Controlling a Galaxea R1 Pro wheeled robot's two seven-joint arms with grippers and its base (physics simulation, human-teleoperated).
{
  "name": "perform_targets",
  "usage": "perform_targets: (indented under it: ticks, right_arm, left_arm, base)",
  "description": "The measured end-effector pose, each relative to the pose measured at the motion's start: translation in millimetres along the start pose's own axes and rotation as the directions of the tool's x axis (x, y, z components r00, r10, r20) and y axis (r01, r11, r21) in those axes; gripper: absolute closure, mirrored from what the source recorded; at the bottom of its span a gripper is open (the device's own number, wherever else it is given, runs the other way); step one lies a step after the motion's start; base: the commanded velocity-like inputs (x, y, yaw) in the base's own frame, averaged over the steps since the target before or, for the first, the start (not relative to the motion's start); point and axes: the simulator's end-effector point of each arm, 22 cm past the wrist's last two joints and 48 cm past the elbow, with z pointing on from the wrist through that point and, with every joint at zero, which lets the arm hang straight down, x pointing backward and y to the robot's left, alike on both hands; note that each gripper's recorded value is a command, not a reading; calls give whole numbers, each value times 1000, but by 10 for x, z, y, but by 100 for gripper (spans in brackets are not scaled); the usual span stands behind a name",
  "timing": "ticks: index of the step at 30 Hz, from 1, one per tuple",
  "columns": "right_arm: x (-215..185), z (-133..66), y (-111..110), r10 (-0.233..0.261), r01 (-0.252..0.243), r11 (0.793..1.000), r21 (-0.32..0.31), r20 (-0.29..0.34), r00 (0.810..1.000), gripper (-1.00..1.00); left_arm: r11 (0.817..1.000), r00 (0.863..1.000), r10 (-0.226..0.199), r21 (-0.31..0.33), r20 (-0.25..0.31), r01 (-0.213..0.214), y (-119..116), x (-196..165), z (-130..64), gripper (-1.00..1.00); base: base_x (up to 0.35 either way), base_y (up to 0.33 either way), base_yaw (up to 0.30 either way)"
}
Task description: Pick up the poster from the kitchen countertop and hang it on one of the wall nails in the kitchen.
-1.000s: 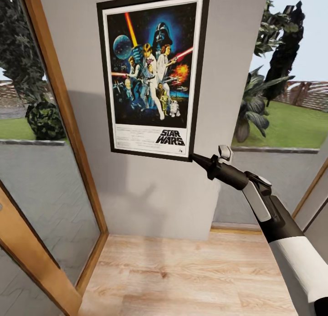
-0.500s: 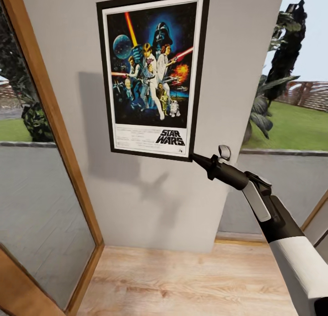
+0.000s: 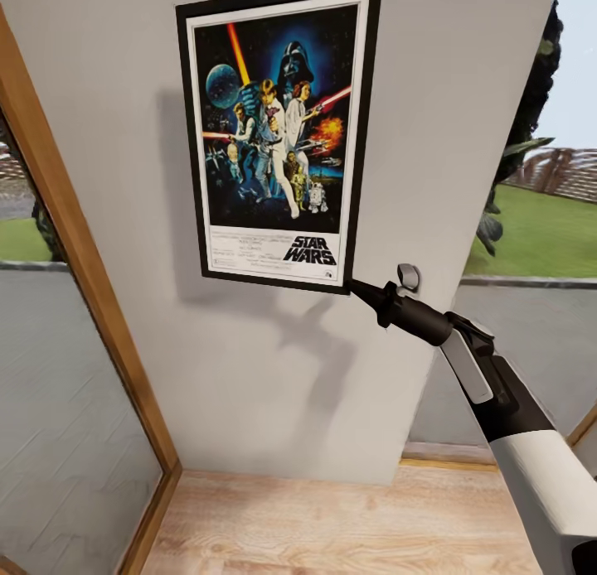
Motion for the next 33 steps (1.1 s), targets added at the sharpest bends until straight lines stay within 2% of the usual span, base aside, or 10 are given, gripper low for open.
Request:
perform_targets:
  ticks: [8, 33]
  right_arm:
    - [5, -3, -9, 2, -2, 1000, 1, -2, 1000, 100]
    - [36, 13, -6, 0, 0, 1000, 2, -11, 1000, 100]
  left_arm:
    - [1000, 1000, 0, 0, -1, 0, -2, 1, 4, -100]
    - [1000, 1000, -5, 4, 2, 5, -29, -2, 5, -100]
  base:
    - [199, 0, 0]
    - [6, 0, 0]
